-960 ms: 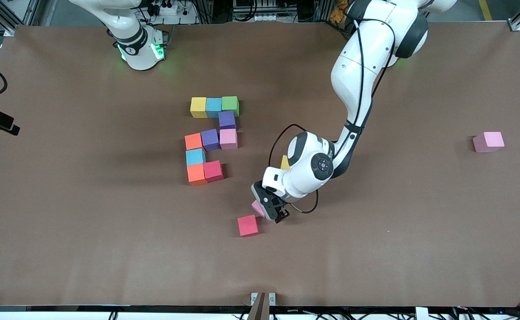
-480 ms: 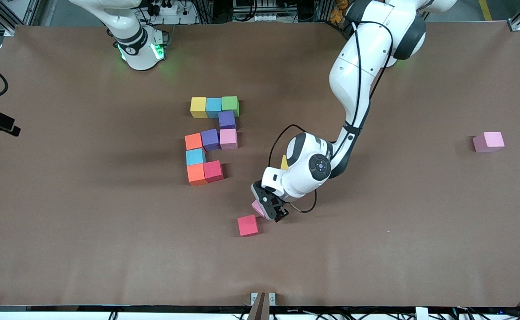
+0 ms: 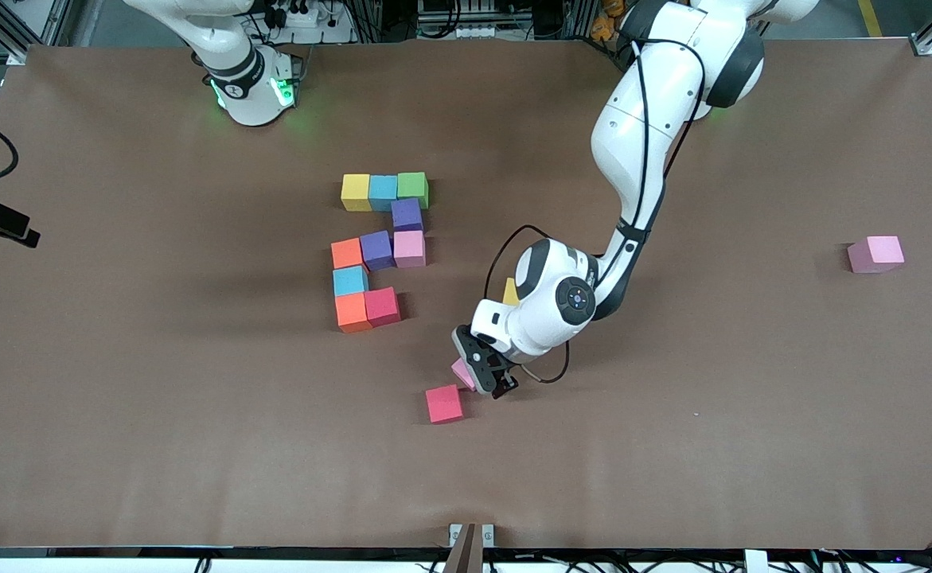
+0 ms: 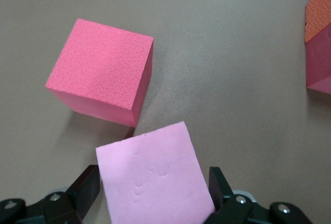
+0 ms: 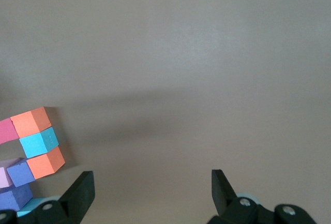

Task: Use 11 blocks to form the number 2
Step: 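Grasp the light pink block with the left gripper and lift it, then carry the pink block to the figure beside the red block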

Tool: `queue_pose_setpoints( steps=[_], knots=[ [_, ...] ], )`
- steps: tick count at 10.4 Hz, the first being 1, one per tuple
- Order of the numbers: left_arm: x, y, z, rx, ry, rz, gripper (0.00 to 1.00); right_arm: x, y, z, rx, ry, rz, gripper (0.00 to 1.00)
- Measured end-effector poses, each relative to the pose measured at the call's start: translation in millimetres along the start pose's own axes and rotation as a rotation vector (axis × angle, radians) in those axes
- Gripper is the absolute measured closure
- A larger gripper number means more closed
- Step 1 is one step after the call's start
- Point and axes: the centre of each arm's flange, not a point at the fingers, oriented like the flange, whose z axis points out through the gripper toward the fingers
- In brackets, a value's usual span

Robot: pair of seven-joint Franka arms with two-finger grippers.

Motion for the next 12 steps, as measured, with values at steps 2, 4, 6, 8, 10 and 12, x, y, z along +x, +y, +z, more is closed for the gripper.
queue_pose_setpoints(
  steps=[2, 4, 6, 8, 10, 12],
  knots=[
    [0, -1, -1, 0.004, 0.003, 0.002, 0.21, 1, 0, 0, 0.000, 0.008, 0.001, 0.00],
    [2, -2, -3, 0.007, 0.007, 0.005, 0.41, 2, -3, 0, 0.000, 0.011, -0.005, 0.00],
    [3, -1, -2, 0.006, 0.007, 0.008, 0.41, 2, -8, 0, 0.001, 0.011, -0.028, 0.00],
    [6, 7, 0, -0.022, -0.005, 0.015, 0.41, 1, -8, 0, 0.028, 0.007, -0.058, 0.00],
    [9, 17, 1, -0.071, -0.025, 0.021, 0.41, 0, 3, 2, 0.040, 0.000, -0.106, 0.00],
    [23, 45, 4, -0.146, -0.027, 0.037, 0.41, 0, 7, 7, 0.050, -0.010, -0.126, 0.00]
  ],
)
